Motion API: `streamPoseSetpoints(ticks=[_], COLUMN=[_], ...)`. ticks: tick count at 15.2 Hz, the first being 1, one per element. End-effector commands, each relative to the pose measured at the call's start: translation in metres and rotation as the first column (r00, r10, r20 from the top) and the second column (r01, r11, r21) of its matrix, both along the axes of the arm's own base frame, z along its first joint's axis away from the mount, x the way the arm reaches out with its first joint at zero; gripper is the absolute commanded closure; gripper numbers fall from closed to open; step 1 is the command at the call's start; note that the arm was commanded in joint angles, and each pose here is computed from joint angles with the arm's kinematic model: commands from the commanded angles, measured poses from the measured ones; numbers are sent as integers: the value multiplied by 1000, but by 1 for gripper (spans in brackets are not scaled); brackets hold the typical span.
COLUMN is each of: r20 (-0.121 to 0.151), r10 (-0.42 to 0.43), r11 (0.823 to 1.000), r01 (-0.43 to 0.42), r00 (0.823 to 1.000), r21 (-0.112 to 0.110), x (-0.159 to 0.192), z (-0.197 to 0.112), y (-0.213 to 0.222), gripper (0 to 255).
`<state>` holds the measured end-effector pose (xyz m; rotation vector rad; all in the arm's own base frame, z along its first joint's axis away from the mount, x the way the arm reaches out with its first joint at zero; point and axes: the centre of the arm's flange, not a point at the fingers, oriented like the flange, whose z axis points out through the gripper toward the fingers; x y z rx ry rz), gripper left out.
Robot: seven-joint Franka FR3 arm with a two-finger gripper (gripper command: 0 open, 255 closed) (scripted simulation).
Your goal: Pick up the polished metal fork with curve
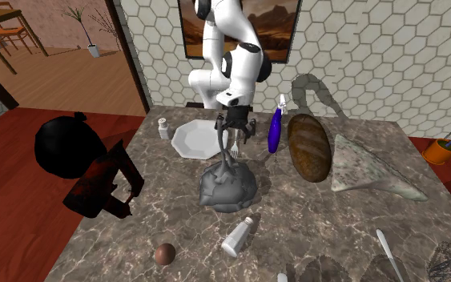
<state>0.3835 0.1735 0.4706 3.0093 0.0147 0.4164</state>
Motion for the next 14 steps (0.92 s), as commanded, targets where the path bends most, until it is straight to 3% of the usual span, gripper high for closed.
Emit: streamPoseSetpoints(ticks=[1,10,11,14], r20=[22,22,22,22], r10=[-5,-5,-5,-5], r11=[1000,1000,1000,1000], r01=[4,4,4,4], r00=[1000,1000,1000,1000], r21=[8,8,8,8], x=[9,9,9,10], z=[-8,-48,-48,-48], y=[9,9,9,8], gripper=[0,0,255,255])
